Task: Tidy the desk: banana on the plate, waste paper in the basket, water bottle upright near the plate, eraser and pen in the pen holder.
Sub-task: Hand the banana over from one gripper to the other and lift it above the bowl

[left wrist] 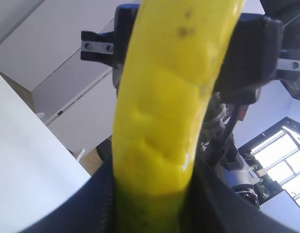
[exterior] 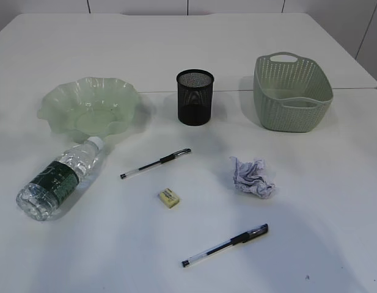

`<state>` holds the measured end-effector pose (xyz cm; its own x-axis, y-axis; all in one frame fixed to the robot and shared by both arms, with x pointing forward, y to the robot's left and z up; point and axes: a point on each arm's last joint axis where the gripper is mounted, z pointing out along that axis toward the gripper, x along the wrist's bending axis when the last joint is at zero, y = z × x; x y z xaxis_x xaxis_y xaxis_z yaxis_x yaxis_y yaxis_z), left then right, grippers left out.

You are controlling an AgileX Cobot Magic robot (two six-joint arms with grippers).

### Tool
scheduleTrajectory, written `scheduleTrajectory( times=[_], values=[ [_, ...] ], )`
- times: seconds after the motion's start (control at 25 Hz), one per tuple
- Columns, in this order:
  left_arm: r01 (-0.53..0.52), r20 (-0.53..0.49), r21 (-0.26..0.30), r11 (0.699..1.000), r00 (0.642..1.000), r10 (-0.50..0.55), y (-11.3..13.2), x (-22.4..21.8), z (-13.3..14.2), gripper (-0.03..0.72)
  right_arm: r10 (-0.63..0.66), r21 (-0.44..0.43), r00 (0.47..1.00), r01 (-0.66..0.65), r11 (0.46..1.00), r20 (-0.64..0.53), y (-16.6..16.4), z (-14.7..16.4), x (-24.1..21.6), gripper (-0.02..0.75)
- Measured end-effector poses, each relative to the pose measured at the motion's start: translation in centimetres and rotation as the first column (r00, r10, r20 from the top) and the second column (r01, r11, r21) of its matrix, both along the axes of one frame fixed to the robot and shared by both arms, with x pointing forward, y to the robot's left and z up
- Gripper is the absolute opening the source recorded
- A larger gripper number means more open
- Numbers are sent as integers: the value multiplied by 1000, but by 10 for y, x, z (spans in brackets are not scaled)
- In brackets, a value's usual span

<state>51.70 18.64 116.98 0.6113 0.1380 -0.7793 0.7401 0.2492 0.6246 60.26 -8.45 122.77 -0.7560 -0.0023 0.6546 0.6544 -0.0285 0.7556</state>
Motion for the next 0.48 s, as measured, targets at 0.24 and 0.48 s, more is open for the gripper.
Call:
scheduleTrajectory(
  times=[0.24,0.48],
  values=[
    [-3,-1,-6,1000,1000,3,0,0,0,263,-4,-16,1000,4,1000,6,0,-1,0,461],
    [-3,-1,-6,1000,1000,3,0,0,0,263,-6,-23,1000,6,1000,8,0,-2,1,500]
  ],
)
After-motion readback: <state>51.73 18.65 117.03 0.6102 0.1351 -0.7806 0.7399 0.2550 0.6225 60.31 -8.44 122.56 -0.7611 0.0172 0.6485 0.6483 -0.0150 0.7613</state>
